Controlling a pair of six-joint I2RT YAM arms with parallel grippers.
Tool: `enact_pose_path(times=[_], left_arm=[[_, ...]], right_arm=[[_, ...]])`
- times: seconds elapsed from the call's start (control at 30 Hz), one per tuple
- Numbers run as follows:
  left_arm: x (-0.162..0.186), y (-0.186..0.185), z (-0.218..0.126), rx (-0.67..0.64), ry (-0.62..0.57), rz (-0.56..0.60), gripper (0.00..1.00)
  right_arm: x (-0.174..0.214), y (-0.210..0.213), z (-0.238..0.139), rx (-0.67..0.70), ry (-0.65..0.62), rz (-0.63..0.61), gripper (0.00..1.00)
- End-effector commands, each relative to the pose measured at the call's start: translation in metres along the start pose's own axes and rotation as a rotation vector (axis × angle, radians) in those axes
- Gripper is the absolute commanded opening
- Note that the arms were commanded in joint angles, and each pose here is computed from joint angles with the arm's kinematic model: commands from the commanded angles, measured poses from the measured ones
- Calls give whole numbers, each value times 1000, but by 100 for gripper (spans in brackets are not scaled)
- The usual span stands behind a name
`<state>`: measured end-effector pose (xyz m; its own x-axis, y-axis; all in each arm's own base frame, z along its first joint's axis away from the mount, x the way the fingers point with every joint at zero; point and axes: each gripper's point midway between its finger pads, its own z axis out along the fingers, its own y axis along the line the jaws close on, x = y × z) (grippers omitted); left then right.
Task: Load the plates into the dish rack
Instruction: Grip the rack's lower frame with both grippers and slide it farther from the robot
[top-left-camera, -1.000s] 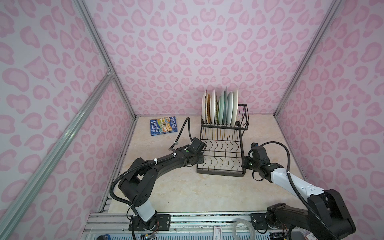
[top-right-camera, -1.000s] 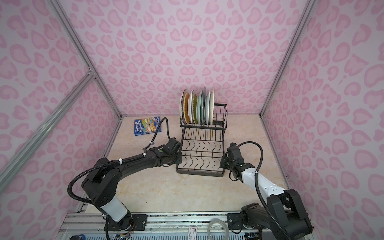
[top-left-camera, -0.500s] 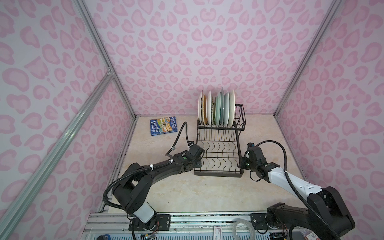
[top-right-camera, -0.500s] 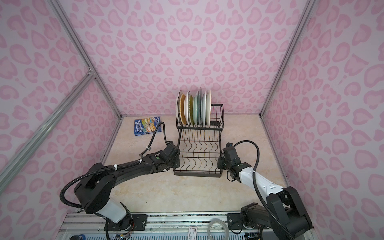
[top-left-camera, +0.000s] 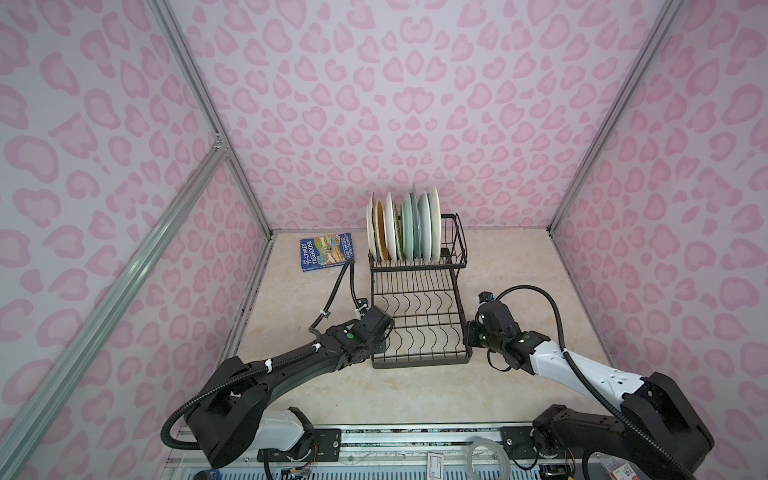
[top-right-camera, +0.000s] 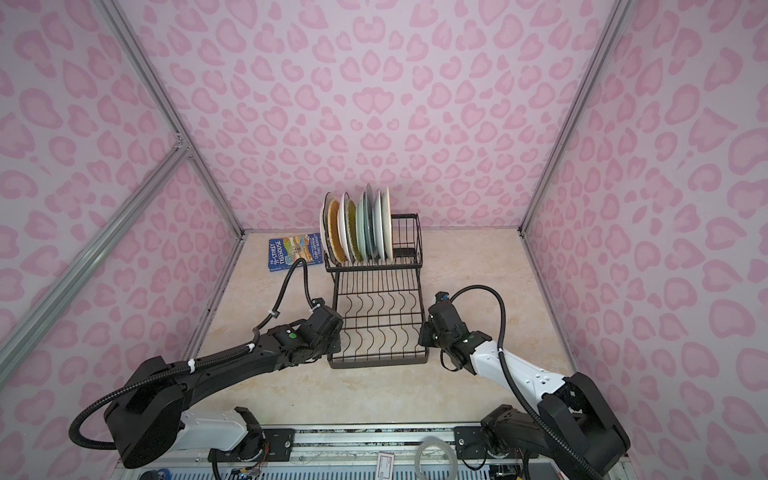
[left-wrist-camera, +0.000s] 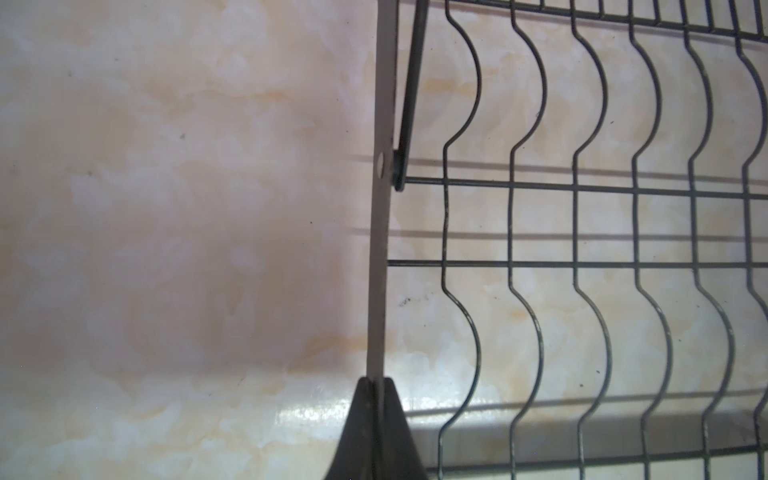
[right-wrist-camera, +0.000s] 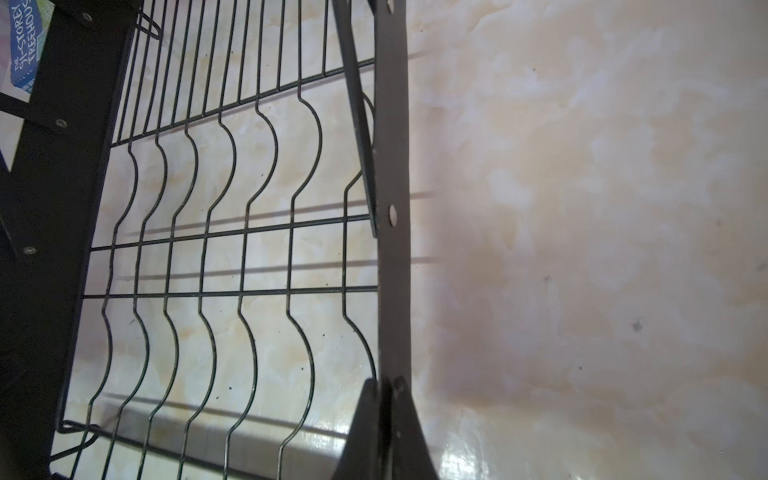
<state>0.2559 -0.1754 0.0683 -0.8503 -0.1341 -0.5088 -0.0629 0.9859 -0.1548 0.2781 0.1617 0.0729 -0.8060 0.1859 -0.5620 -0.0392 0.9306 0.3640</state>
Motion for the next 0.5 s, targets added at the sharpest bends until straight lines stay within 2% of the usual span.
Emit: enact_pose_path(times=[0.0,0.13,0.2,0.47], left_arm=[[-18,-1,-9,7,-81,-70,12],[-23,-3,-16,18,-96,-61,34],[-28,-4,-21,20,-107,-59,45],[-60,-6,-73,76,-215,-54,54]], right_arm=[[-18,13,-4,-54,-82,30,6],[-26,10,-13,-37,-116,34,31],[-33,12,-19,-42,-143,33,38],[-65,11,-68,-38,-281,22,61]])
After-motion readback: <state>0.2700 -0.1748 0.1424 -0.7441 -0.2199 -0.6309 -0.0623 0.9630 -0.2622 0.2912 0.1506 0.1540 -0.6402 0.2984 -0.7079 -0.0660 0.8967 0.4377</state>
